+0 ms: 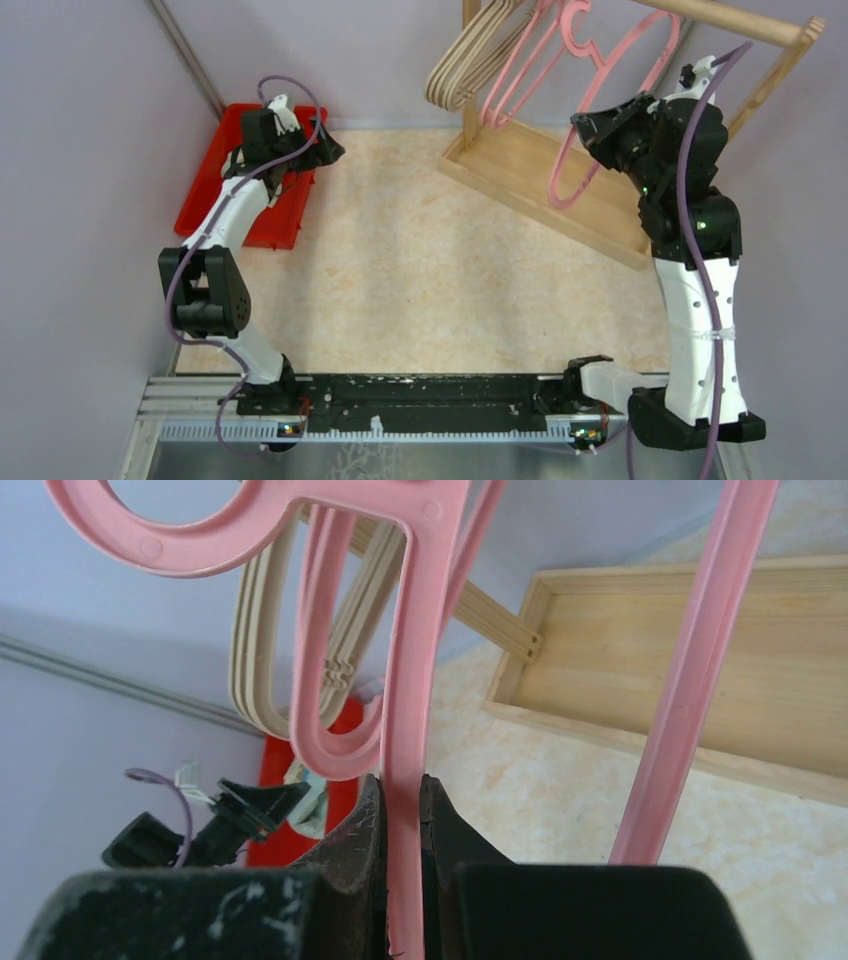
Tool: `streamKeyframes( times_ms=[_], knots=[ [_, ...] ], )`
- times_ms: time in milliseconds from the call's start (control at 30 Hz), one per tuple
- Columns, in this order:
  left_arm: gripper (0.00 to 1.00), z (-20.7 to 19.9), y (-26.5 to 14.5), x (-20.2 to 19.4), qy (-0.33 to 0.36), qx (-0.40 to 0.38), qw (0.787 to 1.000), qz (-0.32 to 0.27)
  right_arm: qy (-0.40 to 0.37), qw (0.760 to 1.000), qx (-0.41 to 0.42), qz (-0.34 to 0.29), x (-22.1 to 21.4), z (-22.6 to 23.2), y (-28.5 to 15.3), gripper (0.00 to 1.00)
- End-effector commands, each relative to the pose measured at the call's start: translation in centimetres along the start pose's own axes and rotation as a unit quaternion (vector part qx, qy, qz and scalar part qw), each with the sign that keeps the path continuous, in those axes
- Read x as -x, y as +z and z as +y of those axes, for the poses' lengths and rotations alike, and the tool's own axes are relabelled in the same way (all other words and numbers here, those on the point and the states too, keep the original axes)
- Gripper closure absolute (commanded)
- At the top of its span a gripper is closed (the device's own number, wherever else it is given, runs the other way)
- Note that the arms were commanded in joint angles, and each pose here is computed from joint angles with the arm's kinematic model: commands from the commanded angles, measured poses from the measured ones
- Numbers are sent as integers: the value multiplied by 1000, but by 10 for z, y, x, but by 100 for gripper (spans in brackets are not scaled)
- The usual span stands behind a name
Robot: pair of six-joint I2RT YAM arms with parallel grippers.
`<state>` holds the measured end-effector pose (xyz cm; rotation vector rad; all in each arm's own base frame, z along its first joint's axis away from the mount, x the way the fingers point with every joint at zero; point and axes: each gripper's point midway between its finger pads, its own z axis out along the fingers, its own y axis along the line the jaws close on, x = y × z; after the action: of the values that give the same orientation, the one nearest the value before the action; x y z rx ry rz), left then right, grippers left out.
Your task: Organize the hangers
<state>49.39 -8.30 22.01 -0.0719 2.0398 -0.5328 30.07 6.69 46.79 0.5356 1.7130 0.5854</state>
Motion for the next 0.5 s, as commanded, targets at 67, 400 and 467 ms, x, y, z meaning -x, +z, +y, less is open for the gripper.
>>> streamKeyframes(
  times_ms=[67,400,467],
  knots=[
    [0,-3,4,20,13,2,1000,-25,35,990,137,-24,34,37,15,100],
    [0,3,4,22,22,15,999,-25,87,982,161,-43,63,11,70,100],
    [0,3,5,22,24,16,999,-25,95,982,158,-45,65,2,84,100]
  ],
)
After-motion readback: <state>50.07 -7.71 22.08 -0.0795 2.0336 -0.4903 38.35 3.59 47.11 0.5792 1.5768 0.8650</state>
